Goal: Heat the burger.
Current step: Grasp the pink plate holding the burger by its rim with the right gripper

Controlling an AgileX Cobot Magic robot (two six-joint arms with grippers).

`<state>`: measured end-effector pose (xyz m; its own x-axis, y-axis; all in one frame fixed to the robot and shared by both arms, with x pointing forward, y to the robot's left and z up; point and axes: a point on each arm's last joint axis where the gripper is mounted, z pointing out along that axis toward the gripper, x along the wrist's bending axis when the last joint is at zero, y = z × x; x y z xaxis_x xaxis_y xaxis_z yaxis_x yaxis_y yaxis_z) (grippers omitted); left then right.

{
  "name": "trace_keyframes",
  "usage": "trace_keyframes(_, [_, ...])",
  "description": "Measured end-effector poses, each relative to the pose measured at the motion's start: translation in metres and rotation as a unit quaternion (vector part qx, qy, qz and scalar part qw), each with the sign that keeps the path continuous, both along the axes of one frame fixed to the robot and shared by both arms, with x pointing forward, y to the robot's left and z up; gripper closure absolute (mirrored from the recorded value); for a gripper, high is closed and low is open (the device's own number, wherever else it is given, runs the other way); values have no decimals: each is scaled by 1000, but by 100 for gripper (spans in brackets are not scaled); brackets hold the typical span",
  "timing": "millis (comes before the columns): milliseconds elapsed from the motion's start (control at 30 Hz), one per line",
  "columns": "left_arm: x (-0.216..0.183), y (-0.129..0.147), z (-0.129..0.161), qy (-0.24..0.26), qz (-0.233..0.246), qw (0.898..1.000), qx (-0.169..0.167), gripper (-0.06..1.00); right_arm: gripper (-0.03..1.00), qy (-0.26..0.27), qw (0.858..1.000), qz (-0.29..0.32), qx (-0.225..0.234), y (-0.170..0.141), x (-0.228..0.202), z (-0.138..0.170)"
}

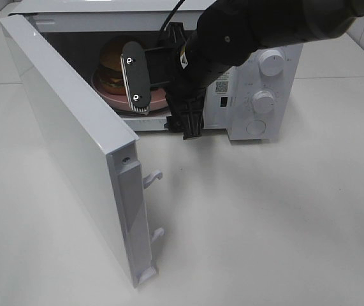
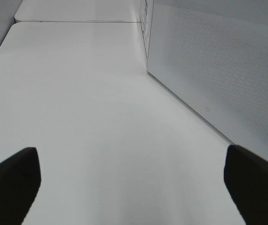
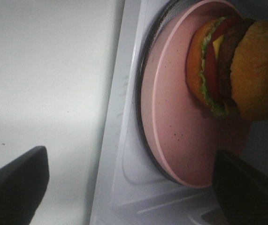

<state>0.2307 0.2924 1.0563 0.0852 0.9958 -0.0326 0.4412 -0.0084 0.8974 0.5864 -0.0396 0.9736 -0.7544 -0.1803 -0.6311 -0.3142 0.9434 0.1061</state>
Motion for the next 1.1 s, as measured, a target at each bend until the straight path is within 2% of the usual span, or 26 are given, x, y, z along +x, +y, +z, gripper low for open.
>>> trace_keyframes(667, [0,0,0,0,0,1000,0,-3,14,-12,1000,-6,22,41,50,-40])
trace_keyframes(1100, [0,0,0,0,0,1000,0,-3,19,5,998,-42,52,58,75,-77])
